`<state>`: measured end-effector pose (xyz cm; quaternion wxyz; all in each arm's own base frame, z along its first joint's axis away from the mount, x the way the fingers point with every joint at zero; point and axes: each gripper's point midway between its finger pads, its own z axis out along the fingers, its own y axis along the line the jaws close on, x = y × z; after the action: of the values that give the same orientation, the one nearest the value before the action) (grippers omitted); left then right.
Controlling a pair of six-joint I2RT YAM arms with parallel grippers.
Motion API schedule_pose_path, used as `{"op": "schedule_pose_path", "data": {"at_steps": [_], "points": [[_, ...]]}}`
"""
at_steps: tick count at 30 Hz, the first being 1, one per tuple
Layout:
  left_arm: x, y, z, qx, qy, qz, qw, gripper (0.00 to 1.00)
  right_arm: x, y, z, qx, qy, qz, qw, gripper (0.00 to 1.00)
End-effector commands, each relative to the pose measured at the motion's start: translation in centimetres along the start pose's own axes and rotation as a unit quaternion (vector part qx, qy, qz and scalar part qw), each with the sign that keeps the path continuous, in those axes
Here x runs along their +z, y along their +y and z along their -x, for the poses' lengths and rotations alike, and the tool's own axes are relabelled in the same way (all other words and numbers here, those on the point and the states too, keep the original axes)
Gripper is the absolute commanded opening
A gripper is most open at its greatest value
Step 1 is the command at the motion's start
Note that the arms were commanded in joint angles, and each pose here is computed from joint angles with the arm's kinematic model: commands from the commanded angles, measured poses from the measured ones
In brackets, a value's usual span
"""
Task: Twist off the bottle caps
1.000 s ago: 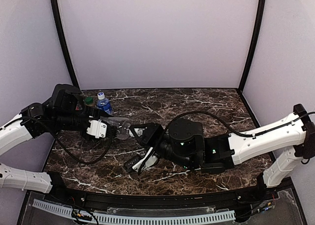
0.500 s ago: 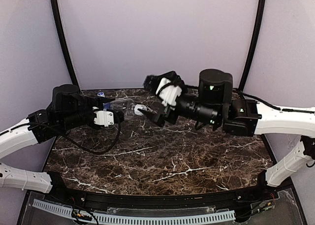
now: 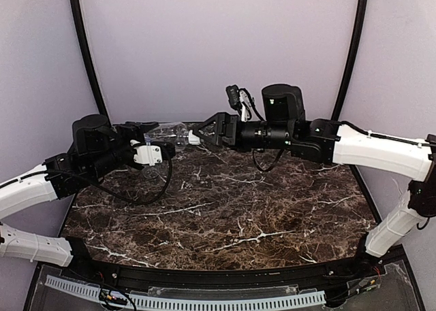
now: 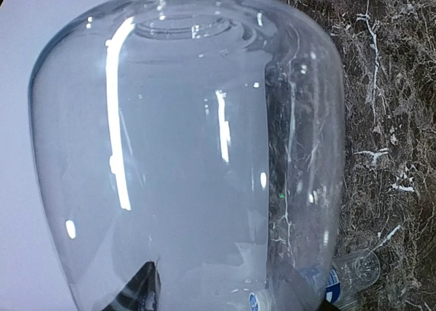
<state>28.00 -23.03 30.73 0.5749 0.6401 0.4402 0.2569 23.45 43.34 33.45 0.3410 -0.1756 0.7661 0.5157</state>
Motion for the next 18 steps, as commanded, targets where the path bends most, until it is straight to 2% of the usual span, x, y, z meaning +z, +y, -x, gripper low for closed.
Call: {"op": "schedule_pose_path", "data": {"at_steps": [1,8,14,16,18], "points": [[-0.1,0.7,0.0,0.001,0.003,0.018,1.000,0.40,0.2,1.7,0.8,0.033,0.015,0.032,0.999,0.80],[-0.1,0.5,0.0,0.003,0.001,0.015,1.000,0.40,1.5,2.7,0.1,0.029,0.044,0.064,0.997,0.63],[-0.1,0.8,0.0,0.004,0.002,0.021,1.000,0.40,2.0,2.6,-0.8,0.039,0.066,0.072,0.994,0.58],[-0.1,0.8,0.0,0.004,0.002,0.021,1.000,0.40,1.9,2.5,-0.8,0.040,0.065,0.070,0.995,0.49],[-0.1,0.7,-0.1,0.005,0.002,0.021,1.000,0.40,1.7,2.5,-0.7,0.039,0.061,0.067,0.995,0.36]]}}
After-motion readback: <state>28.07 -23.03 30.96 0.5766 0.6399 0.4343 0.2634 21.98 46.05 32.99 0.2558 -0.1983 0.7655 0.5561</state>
